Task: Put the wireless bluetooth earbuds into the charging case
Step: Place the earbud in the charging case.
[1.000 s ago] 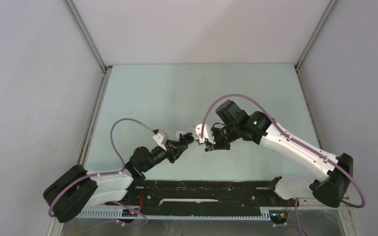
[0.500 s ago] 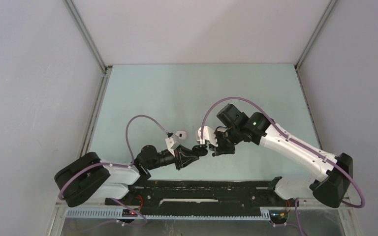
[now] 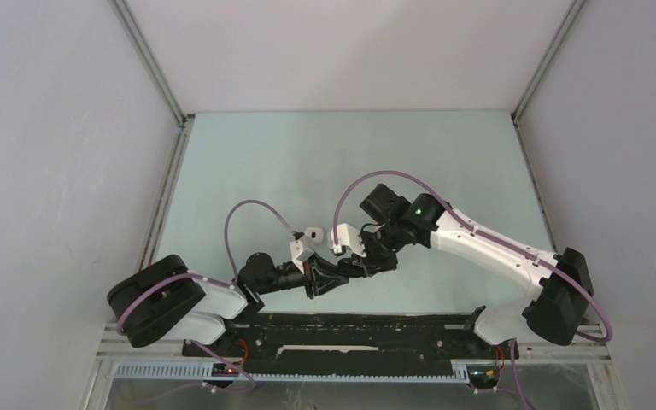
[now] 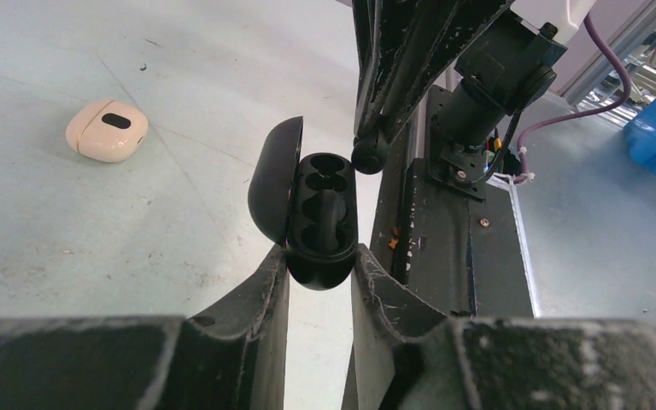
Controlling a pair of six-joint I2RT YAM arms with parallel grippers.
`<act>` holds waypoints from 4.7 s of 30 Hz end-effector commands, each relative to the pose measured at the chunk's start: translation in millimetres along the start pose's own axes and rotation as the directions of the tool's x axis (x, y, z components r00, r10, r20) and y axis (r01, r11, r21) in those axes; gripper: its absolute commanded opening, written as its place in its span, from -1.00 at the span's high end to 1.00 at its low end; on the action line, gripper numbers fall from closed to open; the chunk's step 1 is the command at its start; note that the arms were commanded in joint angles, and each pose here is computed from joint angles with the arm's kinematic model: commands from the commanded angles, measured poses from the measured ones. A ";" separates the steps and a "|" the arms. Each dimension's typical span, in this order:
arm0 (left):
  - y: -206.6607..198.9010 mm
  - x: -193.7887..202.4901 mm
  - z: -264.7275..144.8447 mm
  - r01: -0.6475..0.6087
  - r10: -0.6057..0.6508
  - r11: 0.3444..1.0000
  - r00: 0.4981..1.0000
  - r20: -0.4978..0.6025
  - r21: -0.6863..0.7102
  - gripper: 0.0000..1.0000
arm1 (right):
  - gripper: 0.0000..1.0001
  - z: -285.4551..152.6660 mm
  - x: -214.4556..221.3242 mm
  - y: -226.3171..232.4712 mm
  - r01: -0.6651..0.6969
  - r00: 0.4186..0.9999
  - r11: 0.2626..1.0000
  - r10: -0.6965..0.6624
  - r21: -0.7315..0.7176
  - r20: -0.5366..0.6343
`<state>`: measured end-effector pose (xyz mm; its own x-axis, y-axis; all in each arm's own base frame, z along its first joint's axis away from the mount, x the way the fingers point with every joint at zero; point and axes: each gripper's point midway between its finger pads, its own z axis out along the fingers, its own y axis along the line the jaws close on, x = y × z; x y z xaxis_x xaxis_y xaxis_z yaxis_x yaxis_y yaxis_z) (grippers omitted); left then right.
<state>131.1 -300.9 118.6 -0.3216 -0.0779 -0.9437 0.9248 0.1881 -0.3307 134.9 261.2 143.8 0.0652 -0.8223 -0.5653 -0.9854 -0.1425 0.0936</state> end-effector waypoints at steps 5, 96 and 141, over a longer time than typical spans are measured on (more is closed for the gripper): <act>-14.4 -23.1 8.0 -0.041 0.035 0.996 0.997 0.073 0.075 1.00 | 0.92 -7.1 -31.8 -6.0 0.027 0.997 1.000 -0.027 0.003 0.066; -19.3 -30.3 4.7 -0.049 0.037 0.994 0.992 0.124 0.095 1.00 | 0.90 -20.6 -29.1 4.1 -0.053 0.984 0.996 0.065 -0.075 0.168; -21.4 -30.9 3.8 -0.048 0.034 0.993 0.991 0.129 0.109 1.00 | 0.50 -18.2 -36.8 6.8 -0.018 0.981 0.997 0.031 -0.070 0.192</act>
<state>122.8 -305.5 137.9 -0.3046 -0.1438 -0.9416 0.9408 0.1088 -0.3210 134.8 278.2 163.5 -0.0167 -0.7474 -0.6641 -0.9734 -0.1397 0.1817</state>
